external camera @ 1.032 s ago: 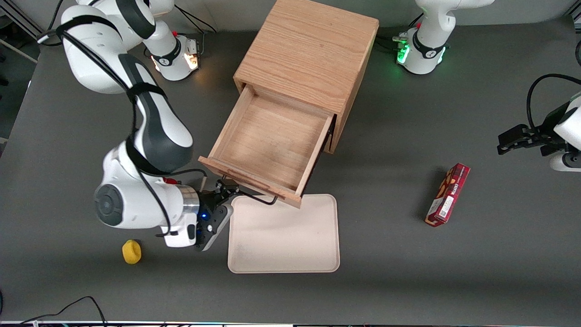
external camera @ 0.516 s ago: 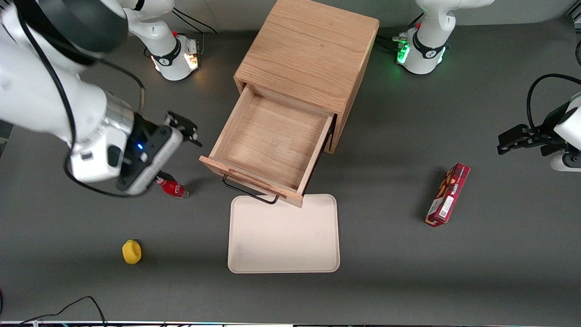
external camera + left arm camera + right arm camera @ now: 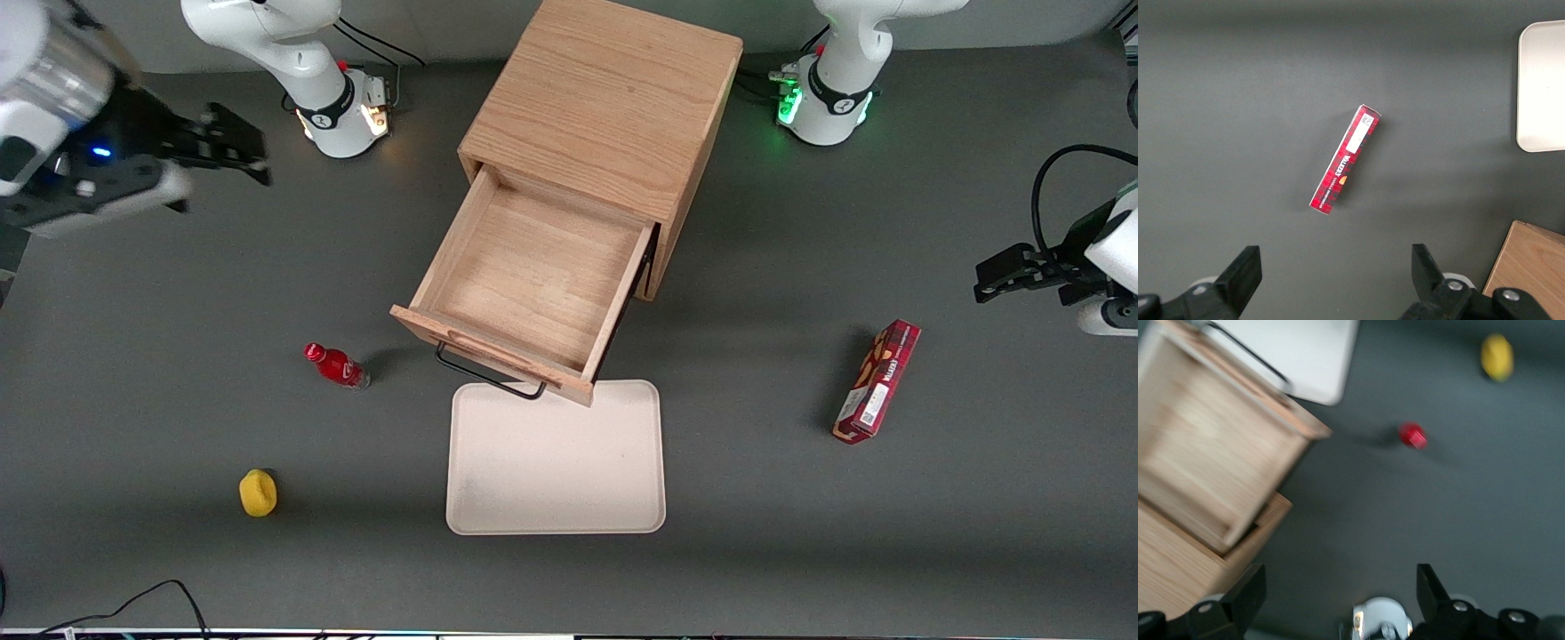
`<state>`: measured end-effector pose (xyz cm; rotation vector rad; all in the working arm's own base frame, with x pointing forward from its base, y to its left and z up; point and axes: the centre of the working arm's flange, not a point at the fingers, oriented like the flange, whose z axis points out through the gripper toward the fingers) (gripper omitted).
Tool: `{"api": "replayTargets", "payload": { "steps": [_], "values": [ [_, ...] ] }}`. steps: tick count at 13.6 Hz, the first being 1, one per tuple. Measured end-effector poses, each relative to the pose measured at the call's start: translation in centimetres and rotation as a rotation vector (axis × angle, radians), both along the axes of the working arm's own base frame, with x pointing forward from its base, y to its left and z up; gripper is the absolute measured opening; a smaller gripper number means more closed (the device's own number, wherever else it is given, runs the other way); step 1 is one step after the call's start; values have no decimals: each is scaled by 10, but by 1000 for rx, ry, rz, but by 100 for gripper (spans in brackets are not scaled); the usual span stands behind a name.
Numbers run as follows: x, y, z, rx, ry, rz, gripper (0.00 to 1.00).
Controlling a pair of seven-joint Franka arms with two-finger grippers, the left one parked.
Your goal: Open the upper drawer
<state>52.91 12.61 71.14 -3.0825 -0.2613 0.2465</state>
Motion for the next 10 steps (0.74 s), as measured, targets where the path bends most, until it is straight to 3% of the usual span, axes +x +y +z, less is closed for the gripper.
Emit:
{"api": "replayTargets", "payload": {
  "steps": [2,5,7,10],
  "values": [
    [-17,-52,-15,-12,14,-102,100],
    [-68,-90,-46,7,-63,-166,100],
    [-107,-99,-72,-6,-102,-169,100],
    [-122,-120,-91,-37,-128,-204,100]
  ]
}}
